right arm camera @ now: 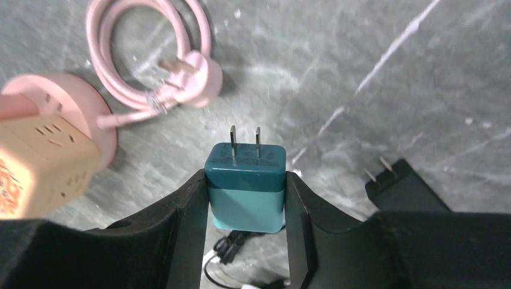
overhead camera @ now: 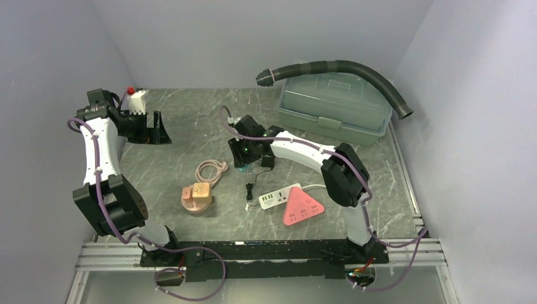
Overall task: Insert the plug
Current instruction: Pick up the plug from the center of the board.
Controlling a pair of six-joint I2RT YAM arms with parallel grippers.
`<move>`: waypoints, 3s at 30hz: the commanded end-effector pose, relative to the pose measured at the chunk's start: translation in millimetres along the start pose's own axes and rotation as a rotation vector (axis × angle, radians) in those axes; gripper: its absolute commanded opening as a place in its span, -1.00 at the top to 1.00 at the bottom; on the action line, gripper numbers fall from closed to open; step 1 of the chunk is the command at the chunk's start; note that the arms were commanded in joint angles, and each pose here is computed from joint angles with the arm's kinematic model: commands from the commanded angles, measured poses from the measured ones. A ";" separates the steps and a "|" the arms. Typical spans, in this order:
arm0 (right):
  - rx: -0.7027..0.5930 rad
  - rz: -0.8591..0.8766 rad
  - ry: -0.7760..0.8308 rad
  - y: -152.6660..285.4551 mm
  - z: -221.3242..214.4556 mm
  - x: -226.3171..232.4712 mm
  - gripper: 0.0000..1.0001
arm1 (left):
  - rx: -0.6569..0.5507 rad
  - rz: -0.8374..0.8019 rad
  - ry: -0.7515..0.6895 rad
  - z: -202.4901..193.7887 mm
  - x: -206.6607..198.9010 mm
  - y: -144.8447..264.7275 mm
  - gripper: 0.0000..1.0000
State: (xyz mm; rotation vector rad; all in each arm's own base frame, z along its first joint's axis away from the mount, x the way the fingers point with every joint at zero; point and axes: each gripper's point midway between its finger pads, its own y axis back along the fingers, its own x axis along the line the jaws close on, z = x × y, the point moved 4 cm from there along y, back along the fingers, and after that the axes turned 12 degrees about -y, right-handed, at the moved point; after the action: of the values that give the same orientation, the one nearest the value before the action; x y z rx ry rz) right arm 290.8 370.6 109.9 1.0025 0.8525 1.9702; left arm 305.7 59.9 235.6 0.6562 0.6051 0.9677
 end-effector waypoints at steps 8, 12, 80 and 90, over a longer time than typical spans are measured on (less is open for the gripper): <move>-0.057 0.025 0.023 14.3 19.5 7.6 0.65 | -0.018 -0.017 -0.016 2.2 -7.8 2.0 -0.99; -0.054 0.059 0.032 20.7 7.4 6.1 0.60 | -0.011 -0.042 -0.034 0.7 -19.8 -2.6 -0.99; 0.111 1.216 0.194 164.9 55.6 173.7 -0.55 | -0.625 -0.358 -1.475 11.1 -203.8 58.5 1.00; -0.072 1.075 0.044 168.9 57.8 131.1 -0.76 | -0.665 -0.182 -1.298 29.5 -191.9 59.5 1.00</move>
State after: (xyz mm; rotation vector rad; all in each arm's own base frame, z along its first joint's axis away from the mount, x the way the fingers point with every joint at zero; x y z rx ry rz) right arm 226.2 425.0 290.4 1.7810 0.4205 2.8307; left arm 201.6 -91.2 309.3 0.5302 -0.7839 0.2459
